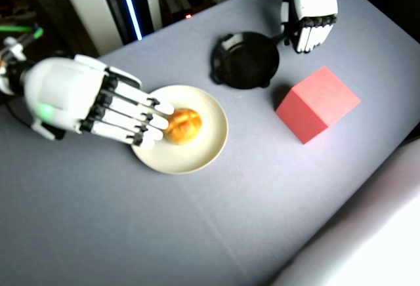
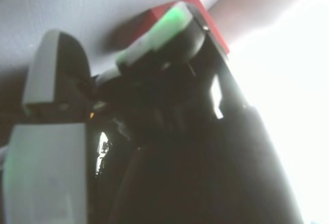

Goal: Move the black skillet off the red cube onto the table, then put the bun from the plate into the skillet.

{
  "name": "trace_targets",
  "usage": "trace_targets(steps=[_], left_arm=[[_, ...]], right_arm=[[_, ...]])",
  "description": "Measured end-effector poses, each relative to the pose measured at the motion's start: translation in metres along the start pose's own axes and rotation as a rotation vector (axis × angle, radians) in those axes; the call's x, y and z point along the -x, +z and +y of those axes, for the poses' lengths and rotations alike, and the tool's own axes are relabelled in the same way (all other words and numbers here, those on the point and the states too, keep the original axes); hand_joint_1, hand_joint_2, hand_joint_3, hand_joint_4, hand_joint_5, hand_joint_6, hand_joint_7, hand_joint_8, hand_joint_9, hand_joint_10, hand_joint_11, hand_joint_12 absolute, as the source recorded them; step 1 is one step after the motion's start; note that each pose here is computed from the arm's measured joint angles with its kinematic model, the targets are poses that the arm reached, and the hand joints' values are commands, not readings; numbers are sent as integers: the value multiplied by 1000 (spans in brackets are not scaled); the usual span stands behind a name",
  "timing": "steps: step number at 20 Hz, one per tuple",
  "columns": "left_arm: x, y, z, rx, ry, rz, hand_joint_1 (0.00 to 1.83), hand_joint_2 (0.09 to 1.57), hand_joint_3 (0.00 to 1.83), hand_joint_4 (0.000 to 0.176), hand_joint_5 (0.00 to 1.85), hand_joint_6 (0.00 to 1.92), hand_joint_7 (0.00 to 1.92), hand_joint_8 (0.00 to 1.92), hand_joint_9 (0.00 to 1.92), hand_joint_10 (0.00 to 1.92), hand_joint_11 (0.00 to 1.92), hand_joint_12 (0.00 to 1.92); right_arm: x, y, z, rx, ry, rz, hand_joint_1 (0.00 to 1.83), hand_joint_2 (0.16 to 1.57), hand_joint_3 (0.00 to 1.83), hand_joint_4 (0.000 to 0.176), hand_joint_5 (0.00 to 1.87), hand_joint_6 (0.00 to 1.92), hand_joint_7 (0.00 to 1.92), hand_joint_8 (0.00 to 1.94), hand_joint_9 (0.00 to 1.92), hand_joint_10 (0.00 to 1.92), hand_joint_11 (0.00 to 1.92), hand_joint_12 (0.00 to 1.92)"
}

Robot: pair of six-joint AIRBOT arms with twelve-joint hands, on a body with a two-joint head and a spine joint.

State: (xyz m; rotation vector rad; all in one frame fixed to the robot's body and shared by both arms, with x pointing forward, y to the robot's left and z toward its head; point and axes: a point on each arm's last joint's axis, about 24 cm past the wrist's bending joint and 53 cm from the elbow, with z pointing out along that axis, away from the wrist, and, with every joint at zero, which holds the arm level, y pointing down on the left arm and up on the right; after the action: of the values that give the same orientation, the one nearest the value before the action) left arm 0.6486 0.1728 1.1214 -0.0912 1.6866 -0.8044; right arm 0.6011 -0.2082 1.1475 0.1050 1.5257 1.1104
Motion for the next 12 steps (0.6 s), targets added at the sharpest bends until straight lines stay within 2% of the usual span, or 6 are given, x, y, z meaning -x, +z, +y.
trace_targets(steps=[1, 3, 5, 8, 10, 12], left_arm=[[0, 0, 0, 0, 2, -2, 996, 1129, 0, 0, 552, 766, 433, 846, 394, 939, 129, 1362], [0, -1, -2, -1, 0, -9, 939, 1074, 0, 2, 546, 138, 511, 223, 416, 394, 17, 1181], [1, -3, -8, -13, 0, -14, 931, 1049, 0, 48, 470, 6, 446, 14, 392, 75, 0, 1049], [13, -9, -15, -36, 21, -47, 786, 1029, 0, 98, 296, 0, 196, 0, 187, 0, 0, 723], [17, -12, -19, -43, 20, -59, 758, 1007, 0, 101, 269, 0, 167, 1, 149, 0, 0, 663], [19, -18, -30, -76, 33, -64, 731, 987, 0, 124, 202, 4, 100, 3, 48, 4, 0, 385]], right_arm=[[0, 0, 0, 0, 0, 0, 484, 1341, 0, 22, 494, 1, 547, 0, 562, 0, 254, 796], [0, 0, 0, 0, 0, 0, 486, 1330, 0, 20, 503, 4, 547, 0, 569, 2, 270, 801], [0, 0, 0, 0, 0, 0, 557, 1288, 0, 20, 491, 0, 526, 0, 530, 0, 208, 847], [2, 0, -1, 2, -9, 0, 753, 1153, 0, 19, 463, 0, 491, 1, 482, 2, 150, 837], [2, 1, -2, 3, -13, 3, 754, 1116, 0, 13, 473, 0, 502, 1, 495, 2, 178, 801], [2, 6, 1, 16, -22, 13, 799, 1083, 0, 0, 460, 0, 483, 0, 456, 0, 147, 709]])
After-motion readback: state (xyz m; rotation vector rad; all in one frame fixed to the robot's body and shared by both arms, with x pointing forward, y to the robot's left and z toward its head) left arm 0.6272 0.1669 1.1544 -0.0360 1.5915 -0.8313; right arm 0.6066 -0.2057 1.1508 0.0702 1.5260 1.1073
